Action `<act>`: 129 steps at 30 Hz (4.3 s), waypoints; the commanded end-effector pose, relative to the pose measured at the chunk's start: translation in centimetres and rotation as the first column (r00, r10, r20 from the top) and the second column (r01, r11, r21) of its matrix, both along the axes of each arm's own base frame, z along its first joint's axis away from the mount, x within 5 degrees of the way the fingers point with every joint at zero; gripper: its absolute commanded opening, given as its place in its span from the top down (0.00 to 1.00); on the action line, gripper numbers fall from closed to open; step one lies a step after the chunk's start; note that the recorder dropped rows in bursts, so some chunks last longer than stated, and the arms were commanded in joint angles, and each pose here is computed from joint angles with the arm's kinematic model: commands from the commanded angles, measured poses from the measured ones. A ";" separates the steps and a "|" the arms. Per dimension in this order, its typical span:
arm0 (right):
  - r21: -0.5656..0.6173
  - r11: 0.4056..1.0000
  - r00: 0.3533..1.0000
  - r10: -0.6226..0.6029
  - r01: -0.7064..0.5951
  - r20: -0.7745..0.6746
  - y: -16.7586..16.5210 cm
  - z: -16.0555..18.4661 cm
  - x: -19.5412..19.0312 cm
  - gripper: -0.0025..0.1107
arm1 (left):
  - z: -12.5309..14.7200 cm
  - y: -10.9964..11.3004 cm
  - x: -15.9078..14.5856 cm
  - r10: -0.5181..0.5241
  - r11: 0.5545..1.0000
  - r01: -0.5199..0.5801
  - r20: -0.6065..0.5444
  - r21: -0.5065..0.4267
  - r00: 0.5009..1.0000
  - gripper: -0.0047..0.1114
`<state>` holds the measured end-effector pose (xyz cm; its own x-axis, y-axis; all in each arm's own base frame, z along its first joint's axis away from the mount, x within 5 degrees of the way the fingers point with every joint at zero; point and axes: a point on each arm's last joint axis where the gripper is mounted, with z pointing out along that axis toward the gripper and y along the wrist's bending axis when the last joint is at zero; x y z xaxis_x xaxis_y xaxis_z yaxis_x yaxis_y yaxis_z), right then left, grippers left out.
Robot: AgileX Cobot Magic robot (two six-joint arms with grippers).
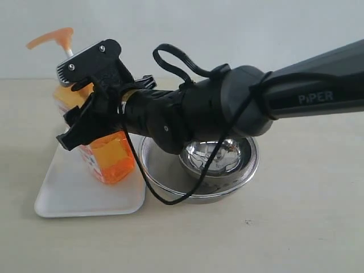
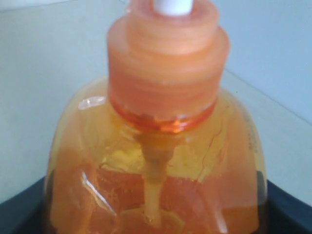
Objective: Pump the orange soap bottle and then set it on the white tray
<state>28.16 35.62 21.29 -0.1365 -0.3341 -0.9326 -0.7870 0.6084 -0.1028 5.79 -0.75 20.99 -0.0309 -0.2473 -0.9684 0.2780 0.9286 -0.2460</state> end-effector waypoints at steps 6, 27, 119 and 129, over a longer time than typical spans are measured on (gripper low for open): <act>0.167 0.986 0.993 -0.026 0.007 0.117 1.4 4.0 1.5 0.98 | -0.1 -0.1 0.0 -0.009 1.000 0.009 -0.004 -0.013 1.000 0.92; 0.120 0.992 0.999 -0.029 0.026 0.022 2.1 0.5 1.9 0.40 | -0.1 -0.1 0.0 -0.009 1.000 0.009 -0.004 -0.013 1.000 0.92; -0.089 0.992 0.988 -0.099 0.088 -0.119 -6.3 9.6 2.0 0.84 | -0.1 -0.1 0.0 -0.009 1.000 0.009 -0.004 -0.013 1.000 0.92; -0.122 0.986 0.980 -0.129 0.111 -0.150 -11.1 12.0 -1.2 0.98 | -0.1 -0.1 0.0 -0.009 1.000 0.009 -0.004 -0.013 1.000 0.92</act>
